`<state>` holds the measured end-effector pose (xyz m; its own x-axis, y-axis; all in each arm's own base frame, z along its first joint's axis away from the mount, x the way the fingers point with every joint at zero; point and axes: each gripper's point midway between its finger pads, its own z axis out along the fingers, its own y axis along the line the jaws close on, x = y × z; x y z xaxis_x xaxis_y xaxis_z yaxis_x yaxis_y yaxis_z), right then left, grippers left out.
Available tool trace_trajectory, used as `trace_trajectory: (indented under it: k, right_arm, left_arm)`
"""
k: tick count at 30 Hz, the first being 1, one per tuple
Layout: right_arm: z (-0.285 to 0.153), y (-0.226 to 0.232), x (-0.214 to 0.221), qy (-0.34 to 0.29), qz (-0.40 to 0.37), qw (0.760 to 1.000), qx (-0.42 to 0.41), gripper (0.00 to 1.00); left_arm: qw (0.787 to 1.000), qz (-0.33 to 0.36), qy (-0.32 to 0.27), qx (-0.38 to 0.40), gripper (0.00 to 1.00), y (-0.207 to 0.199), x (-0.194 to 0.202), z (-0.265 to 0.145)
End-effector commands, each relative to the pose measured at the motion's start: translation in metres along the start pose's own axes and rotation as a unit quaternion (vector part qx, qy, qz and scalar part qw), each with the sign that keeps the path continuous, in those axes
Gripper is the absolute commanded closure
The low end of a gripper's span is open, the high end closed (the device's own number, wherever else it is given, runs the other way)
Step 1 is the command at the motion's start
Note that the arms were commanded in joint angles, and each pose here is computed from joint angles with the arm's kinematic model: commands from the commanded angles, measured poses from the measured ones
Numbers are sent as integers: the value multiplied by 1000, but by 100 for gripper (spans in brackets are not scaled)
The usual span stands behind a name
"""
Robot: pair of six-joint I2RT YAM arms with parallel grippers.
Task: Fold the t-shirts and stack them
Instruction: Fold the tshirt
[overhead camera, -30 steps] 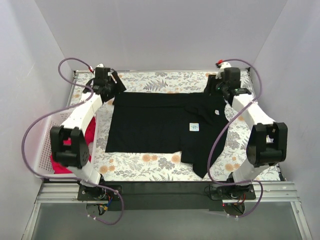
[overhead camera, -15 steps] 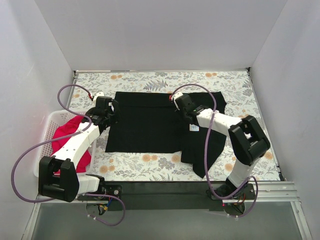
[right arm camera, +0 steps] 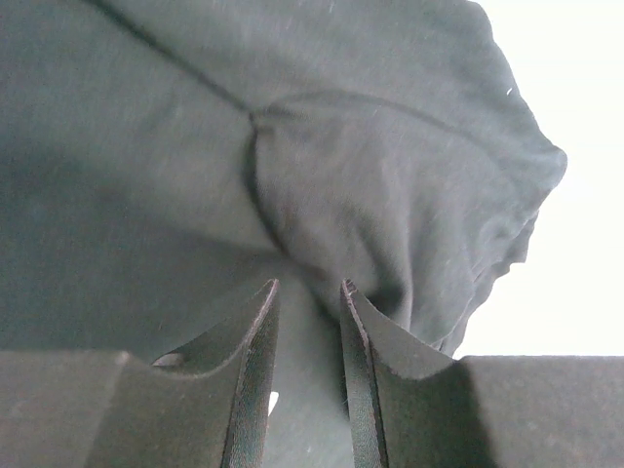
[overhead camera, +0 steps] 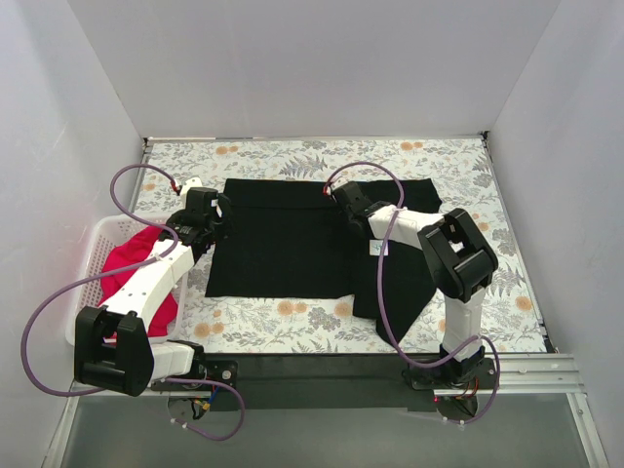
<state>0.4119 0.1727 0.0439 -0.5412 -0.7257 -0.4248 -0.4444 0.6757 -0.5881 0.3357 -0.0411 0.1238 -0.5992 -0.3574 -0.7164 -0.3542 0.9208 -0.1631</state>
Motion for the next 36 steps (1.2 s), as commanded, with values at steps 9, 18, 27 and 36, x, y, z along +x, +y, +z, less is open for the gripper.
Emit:
trace_trajectory:
  k: [9, 18, 27, 36]
  right_arm:
    - [25, -17, -26, -21, 2, 999, 39, 64]
    - [23, -27, -25, -21, 2, 999, 45, 93]
    - [-15, -30, -41, -55, -10, 998, -22, 99]
    - [-41, -6, -36, -38, -15, 989, -146, 83]
  left_arm:
    - [1000, 0, -17, -2, 24, 1, -9, -3]
    - [1000, -3, -22, -1, 24, 1, -10, -4]
    - [1000, 0, -14, 1, 24, 0, -7, -1]
    - [1000, 5, 1, 5, 24, -2, 0, 3]
